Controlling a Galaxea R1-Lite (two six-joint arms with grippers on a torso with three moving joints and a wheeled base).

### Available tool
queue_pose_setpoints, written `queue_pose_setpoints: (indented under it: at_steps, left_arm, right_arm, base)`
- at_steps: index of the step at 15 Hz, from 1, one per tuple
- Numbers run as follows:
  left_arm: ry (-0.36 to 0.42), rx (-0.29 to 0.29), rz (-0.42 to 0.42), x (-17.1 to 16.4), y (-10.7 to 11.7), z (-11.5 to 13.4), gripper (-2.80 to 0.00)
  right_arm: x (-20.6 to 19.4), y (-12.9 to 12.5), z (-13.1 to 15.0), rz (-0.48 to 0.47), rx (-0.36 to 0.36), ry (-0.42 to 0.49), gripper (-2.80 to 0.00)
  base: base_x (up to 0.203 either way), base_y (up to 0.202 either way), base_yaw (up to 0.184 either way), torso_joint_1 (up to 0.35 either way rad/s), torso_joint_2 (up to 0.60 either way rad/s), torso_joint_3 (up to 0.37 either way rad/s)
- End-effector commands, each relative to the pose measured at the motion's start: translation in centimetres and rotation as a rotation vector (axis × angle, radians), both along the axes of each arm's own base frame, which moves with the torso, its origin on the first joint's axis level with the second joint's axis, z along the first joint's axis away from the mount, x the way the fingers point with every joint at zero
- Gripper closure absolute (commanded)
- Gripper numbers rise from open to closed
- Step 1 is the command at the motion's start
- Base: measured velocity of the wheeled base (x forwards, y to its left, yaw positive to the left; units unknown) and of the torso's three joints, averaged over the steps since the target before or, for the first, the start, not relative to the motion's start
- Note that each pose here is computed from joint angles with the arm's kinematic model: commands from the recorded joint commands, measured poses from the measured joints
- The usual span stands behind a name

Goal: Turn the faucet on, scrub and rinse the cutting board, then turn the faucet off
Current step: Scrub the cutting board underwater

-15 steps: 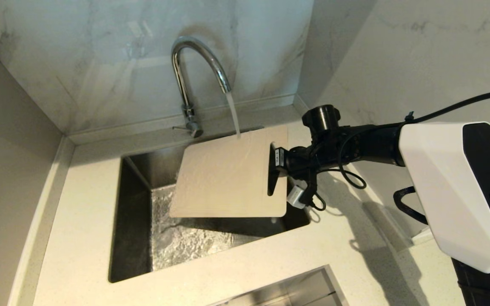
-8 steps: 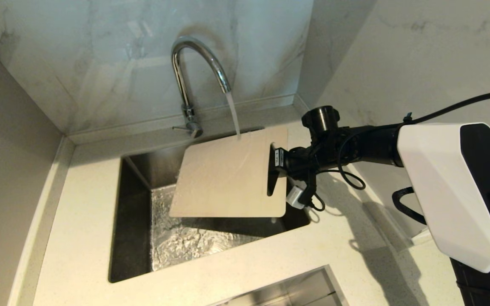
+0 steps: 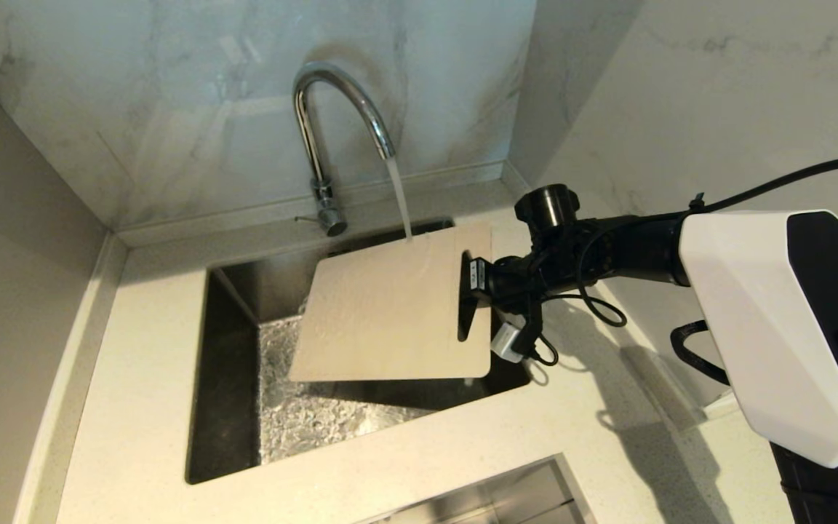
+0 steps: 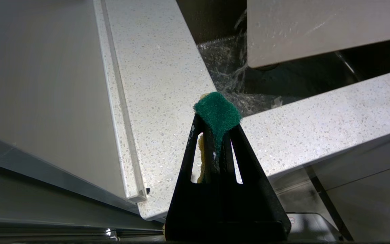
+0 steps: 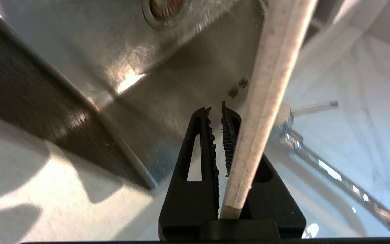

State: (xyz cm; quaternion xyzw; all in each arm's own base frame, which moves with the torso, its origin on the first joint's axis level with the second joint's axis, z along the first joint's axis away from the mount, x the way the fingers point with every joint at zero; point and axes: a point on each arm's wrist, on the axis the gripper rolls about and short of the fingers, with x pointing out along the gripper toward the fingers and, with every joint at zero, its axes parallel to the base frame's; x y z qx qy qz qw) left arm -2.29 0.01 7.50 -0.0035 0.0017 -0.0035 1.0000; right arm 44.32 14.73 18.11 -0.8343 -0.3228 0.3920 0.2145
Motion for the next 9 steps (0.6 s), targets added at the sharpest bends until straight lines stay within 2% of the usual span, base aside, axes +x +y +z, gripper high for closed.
queue_pose_setpoints:
  at_steps: [1, 9]
  left_arm:
    - [0.003, -0.001, 0.001, 0.0, 0.0, 0.0, 0.0]
    - [0.002, -0.001, 0.001, 0.0, 0.0, 0.0, 0.0]
  right_arm:
    - [-0.5, 0.1, 0.7, 0.019, -0.004, -0.02, 0.0]
    - [-5.8, -0.8, 3.0, 0.041, -0.014, 0.019, 0.0]
  base:
    - [0.0, 0.0, 0.0, 0.0, 0.0, 0.0]
    - [0.0, 0.0, 0.0, 0.0, 0.0, 0.0]
